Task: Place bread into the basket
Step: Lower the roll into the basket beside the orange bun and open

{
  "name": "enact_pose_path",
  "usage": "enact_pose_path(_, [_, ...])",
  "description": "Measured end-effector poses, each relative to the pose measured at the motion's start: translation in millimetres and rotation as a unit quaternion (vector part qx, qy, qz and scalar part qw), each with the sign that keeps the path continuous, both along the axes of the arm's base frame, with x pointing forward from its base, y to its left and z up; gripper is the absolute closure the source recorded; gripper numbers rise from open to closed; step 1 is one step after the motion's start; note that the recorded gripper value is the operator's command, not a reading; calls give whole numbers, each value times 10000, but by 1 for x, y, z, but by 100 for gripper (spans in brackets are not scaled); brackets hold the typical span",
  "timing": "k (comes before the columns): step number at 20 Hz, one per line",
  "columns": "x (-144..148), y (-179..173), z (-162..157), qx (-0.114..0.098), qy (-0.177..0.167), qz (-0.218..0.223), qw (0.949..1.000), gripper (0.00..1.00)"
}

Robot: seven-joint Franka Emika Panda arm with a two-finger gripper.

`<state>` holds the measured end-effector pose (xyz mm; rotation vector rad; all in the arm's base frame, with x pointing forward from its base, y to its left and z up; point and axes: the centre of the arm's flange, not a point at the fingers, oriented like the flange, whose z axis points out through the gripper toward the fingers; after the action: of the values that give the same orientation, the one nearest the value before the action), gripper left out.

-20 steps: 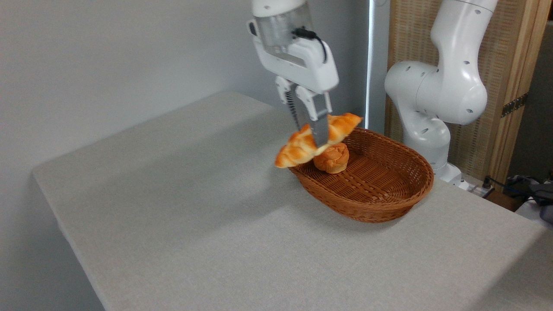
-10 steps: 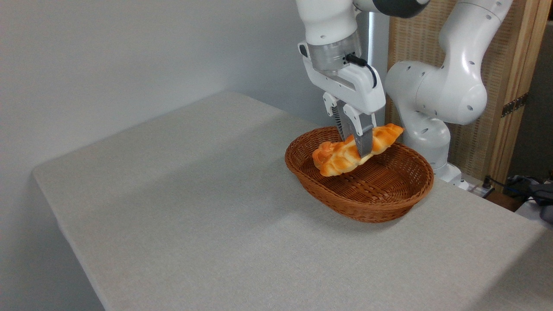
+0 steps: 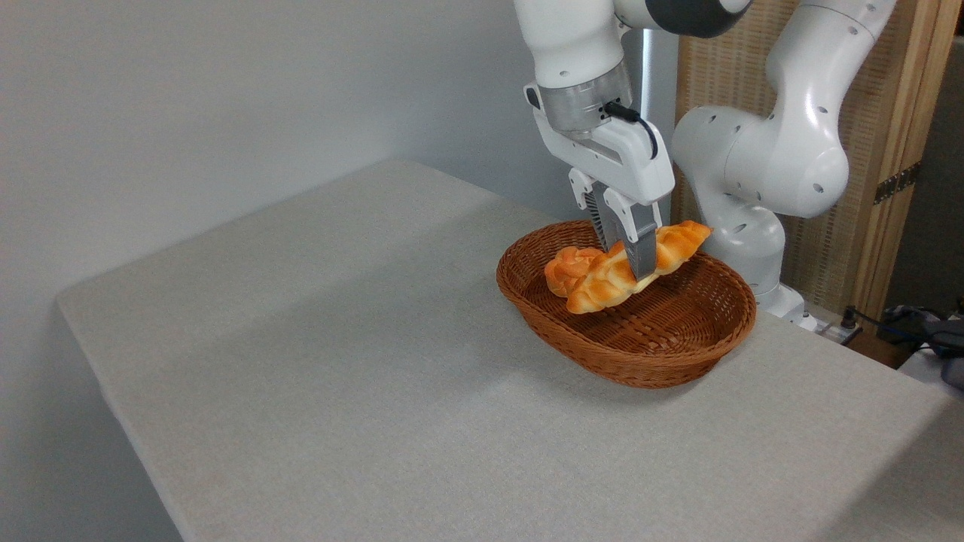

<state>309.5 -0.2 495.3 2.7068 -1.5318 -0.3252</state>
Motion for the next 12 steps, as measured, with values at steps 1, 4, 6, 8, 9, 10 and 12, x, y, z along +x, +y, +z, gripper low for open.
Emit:
enact_pose_path(1, [0, -1, 0, 0, -6, -14, 10000, 0])
enact_pose_path(4, [0, -2, 0, 0, -9, -33, 10000, 0])
enact_pose_path(6, [0, -2, 0, 0, -10, -37, 10000, 0])
enact_pose_path(8, [0, -2, 0, 0, -10, -40, 10000, 0])
enact_pose_path(9, [0, -3, 0, 0, -10, -41, 10000, 0])
enact_pose_path(10, [0, -3, 0, 0, -10, -42, 10000, 0])
enact_pose_path(12, [0, -3, 0, 0, -10, -43, 10000, 0])
